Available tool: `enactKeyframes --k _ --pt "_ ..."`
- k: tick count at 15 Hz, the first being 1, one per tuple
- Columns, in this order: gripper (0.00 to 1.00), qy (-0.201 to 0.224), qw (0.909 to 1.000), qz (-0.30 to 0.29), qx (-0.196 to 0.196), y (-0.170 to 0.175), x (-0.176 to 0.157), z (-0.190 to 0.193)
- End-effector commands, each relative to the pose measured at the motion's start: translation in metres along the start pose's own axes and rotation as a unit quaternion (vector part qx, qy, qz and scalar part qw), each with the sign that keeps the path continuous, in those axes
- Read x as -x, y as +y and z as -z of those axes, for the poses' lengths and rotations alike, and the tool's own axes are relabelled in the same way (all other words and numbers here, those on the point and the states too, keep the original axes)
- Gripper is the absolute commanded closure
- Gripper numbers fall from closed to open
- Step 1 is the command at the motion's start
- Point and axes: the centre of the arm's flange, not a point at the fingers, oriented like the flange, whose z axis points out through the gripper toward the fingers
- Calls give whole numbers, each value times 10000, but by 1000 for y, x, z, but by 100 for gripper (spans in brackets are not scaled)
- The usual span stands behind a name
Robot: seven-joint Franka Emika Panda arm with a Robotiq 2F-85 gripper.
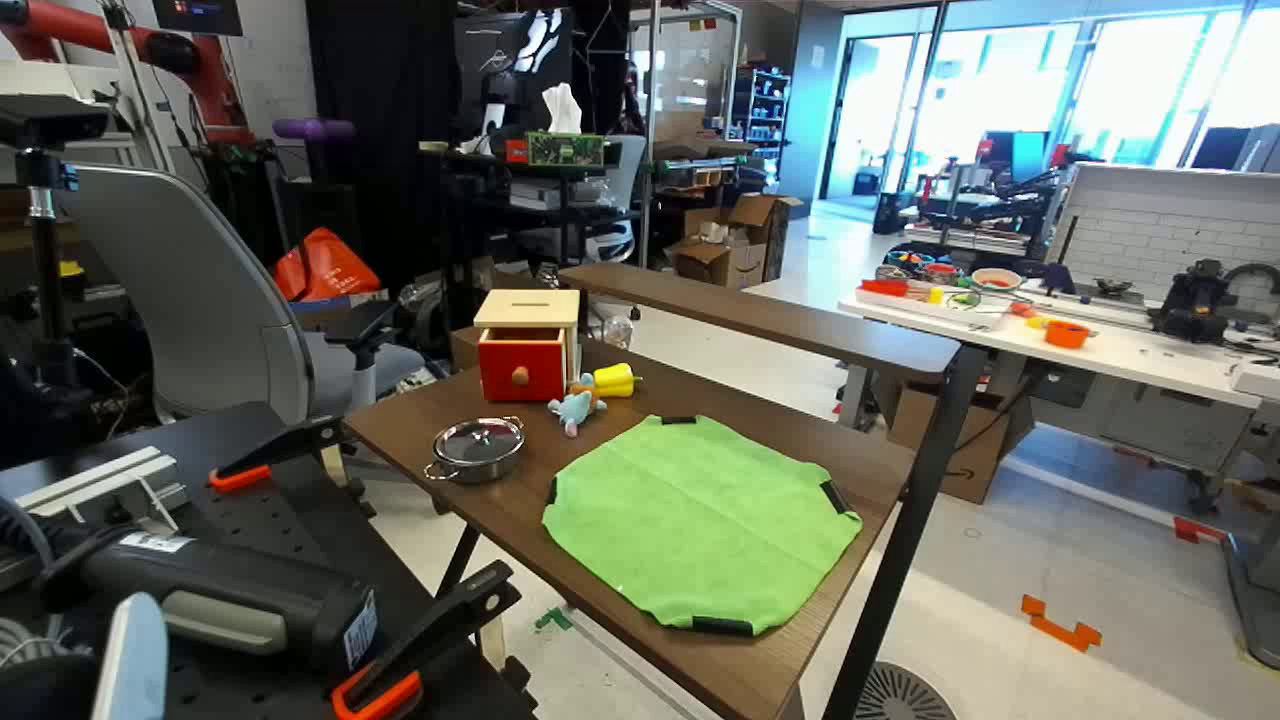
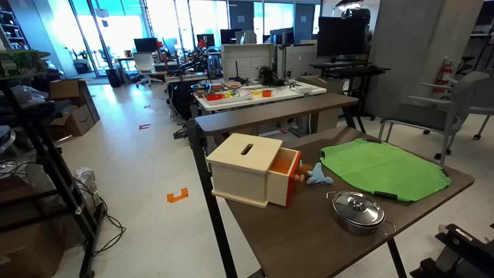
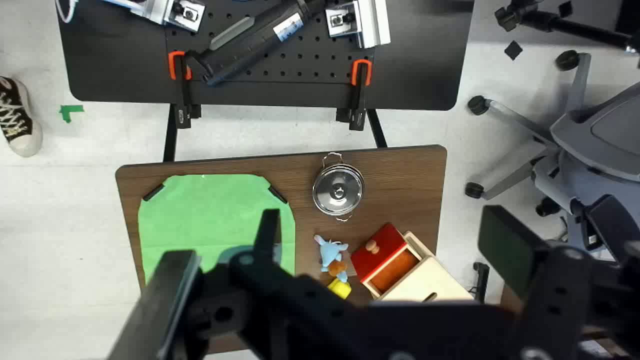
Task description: Slide the green cloth up on the desk
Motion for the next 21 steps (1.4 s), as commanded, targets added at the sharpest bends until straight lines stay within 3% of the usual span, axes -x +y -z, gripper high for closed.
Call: enactKeyframes --k 1,17,21 --pt "0 5 10000 0 0 0 0 0" --pt "0 13 10000 1 1 0 0 1" --pt "0 322 9994 -83 -18 5 -22 4"
